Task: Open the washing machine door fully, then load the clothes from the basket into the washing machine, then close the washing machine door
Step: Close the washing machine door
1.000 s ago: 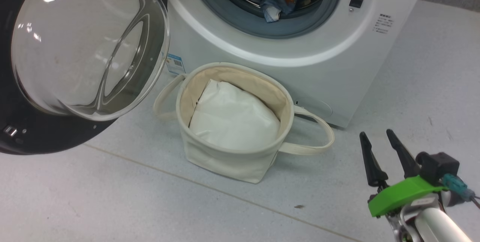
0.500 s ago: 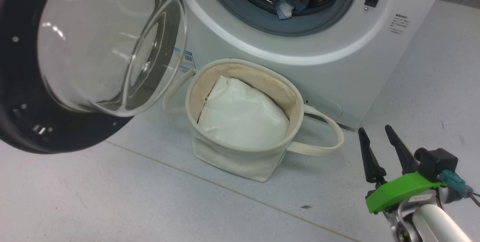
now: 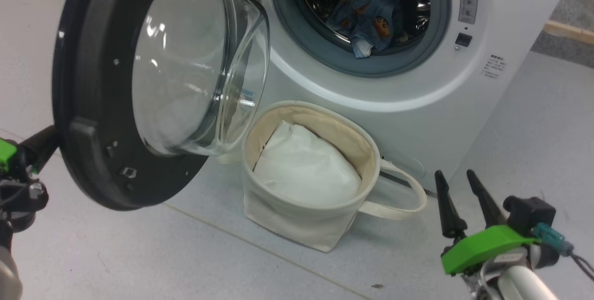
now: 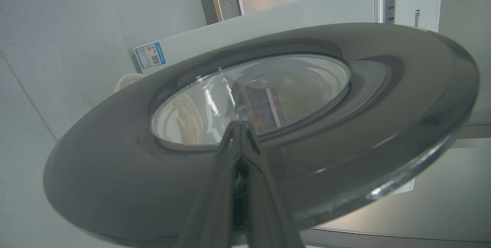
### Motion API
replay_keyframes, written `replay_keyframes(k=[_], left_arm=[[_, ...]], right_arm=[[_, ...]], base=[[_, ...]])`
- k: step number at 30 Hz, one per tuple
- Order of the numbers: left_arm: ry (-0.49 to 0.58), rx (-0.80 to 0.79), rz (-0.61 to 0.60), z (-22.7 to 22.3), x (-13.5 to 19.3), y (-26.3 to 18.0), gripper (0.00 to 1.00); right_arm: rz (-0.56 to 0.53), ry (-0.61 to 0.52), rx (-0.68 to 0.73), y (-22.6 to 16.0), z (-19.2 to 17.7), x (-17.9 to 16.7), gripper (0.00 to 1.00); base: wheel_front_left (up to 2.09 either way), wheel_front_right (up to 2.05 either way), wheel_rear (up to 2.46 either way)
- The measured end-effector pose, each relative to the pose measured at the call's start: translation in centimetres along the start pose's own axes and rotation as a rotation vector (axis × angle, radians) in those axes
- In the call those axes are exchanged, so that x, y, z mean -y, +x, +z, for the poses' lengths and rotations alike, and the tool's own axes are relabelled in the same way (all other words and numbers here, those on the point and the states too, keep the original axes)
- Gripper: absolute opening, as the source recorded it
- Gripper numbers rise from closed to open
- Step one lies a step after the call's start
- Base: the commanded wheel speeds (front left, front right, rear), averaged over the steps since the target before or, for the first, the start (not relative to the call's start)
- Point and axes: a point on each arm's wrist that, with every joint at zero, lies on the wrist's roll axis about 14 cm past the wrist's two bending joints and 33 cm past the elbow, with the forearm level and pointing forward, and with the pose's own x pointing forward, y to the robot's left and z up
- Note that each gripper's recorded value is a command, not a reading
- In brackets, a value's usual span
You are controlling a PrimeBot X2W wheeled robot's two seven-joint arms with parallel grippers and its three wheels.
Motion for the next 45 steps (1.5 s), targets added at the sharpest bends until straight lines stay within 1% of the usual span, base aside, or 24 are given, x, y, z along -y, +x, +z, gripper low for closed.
replay_keyframes(k=[4,7,12,21,26,30,36,38,39,45], left_arm=[[0.042,-0.050,-0.021,-1.3,0.6,-0.2,0.00],[0.087,-0.112,-0.032,-2.9,1.3,0.4,0.00],[0.171,-0.250,-0.090,-7.1,3.8,2.2,0.00],[0.262,-0.485,-0.153,-15.5,6.7,4.3,0.00],[0.299,-0.551,-0.211,-18.9,9.3,5.8,0.00],[0.316,-0.587,-0.234,-21.2,10.4,7.7,0.00],[0.297,-0.607,-0.262,-24.0,11.6,11.2,0.00],[0.301,-0.623,-0.269,-25.1,12.1,12.5,0.00],[0.301,-0.623,-0.269,-25.1,12.1,12.5,0.00],[0.304,-0.651,-0.301,-28.3,13.9,16.4,0.00]], right_arm=[[-0.002,0.022,-0.001,-0.7,-0.3,-1.0,1.00],[-0.015,0.032,0.010,-1.2,-0.1,-1.0,1.00],[-0.066,0.032,0.034,-2.0,0.7,0.5,1.00],[-0.175,0.061,0.051,-4.7,0.5,2.9,1.00],[-0.258,0.061,0.073,-6.6,1.0,5.1,1.00],[-0.343,0.055,0.093,-8.8,1.4,7.2,1.00],[-0.490,0.042,0.122,-13.0,2.0,10.3,1.00],[-0.536,0.046,0.129,-14.4,2.0,11.1,1.00],[-0.536,0.046,0.129,-14.4,2.0,11.1,1.00],[-0.656,0.059,0.139,-17.9,1.8,12.6,1.00]], base=[[0.00,0.00,0.00],[0.00,0.00,0.00],[0.00,0.00,0.00],[0.00,0.00,0.00],[0.00,0.00,0.00],[0.00,0.00,0.00],[0.00,0.00,0.00],[0.00,0.00,0.00],[0.00,0.00,0.00],[0.00,0.00,0.00]])
